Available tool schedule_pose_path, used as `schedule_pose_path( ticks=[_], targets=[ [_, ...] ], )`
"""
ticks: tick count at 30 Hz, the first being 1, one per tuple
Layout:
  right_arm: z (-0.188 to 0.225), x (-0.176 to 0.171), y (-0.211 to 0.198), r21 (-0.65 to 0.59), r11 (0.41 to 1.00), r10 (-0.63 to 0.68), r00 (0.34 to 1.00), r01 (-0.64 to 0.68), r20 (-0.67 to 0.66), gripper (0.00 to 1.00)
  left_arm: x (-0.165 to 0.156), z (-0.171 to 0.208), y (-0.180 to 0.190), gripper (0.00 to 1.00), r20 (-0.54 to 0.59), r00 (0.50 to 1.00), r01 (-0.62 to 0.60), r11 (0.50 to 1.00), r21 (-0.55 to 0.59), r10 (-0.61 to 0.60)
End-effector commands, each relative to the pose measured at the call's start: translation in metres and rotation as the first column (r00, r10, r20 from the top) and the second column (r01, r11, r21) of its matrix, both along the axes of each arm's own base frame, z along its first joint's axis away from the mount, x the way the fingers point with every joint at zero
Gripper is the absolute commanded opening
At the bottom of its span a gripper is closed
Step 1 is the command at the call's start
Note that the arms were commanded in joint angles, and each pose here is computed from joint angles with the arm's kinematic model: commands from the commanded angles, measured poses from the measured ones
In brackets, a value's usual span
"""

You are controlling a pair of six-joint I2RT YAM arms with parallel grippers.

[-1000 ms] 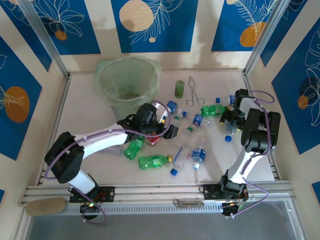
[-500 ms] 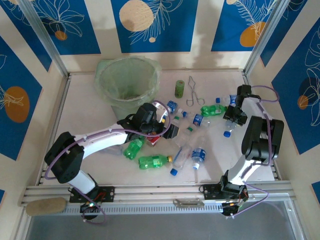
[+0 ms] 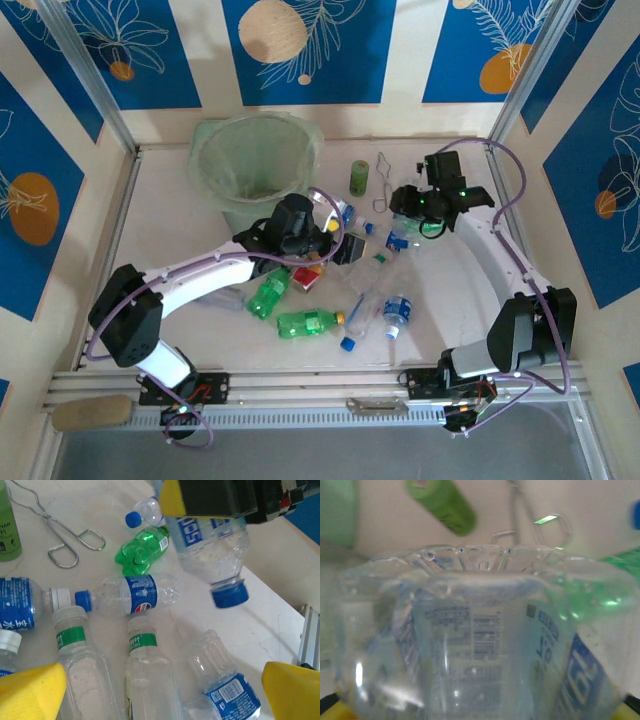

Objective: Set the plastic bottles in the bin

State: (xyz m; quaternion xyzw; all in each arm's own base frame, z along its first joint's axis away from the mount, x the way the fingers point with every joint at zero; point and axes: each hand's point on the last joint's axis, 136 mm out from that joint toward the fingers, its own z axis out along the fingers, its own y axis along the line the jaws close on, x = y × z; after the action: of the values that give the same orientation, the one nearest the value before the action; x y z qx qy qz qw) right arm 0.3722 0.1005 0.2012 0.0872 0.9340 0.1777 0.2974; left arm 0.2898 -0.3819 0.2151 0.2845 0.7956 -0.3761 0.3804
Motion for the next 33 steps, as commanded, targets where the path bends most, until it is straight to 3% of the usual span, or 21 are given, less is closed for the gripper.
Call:
schedule_pose_path(
  ticks=[1, 8, 15, 24, 33],
  targets=[
    [0.042, 0.010, 0.041, 0.237, 0.969, 0.038, 0.994, -0.063, 0.106, 0.50, 0.004, 0.047, -0.006, 1.00, 0.102, 0.995, 0.028, 0.994, -0.104, -0.018],
    [0.041, 0.000, 0.081, 0.404, 0.911, 0.063, 0.996, -0.085, 0.069, 0.50, 0.001, 0.052, -0.021, 1.00, 0.102, 0.992, 0.084, 0.982, -0.169, -0.068],
    [0.032, -0.016, 0.097, 0.553, 0.833, 0.026, 0.999, -0.033, 0.021, 0.49, 0.016, 0.050, -0.028, 1.00, 0.111, 0.993, 0.051, 0.983, -0.174, -0.032],
    [0.042, -0.030, 0.099, 0.607, 0.794, 0.024, 0.999, -0.032, 0.021, 0.49, 0.027, 0.035, -0.044, 0.99, 0.049, 0.998, 0.046, 0.983, -0.176, -0.038],
    [0.039, -0.035, 0.111, 0.655, 0.755, 0.060, 0.998, -0.037, -0.013, 0.49, 0.030, 0.043, -0.037, 0.83, 0.100, 0.995, 0.018, 0.981, -0.191, 0.002]
  ],
)
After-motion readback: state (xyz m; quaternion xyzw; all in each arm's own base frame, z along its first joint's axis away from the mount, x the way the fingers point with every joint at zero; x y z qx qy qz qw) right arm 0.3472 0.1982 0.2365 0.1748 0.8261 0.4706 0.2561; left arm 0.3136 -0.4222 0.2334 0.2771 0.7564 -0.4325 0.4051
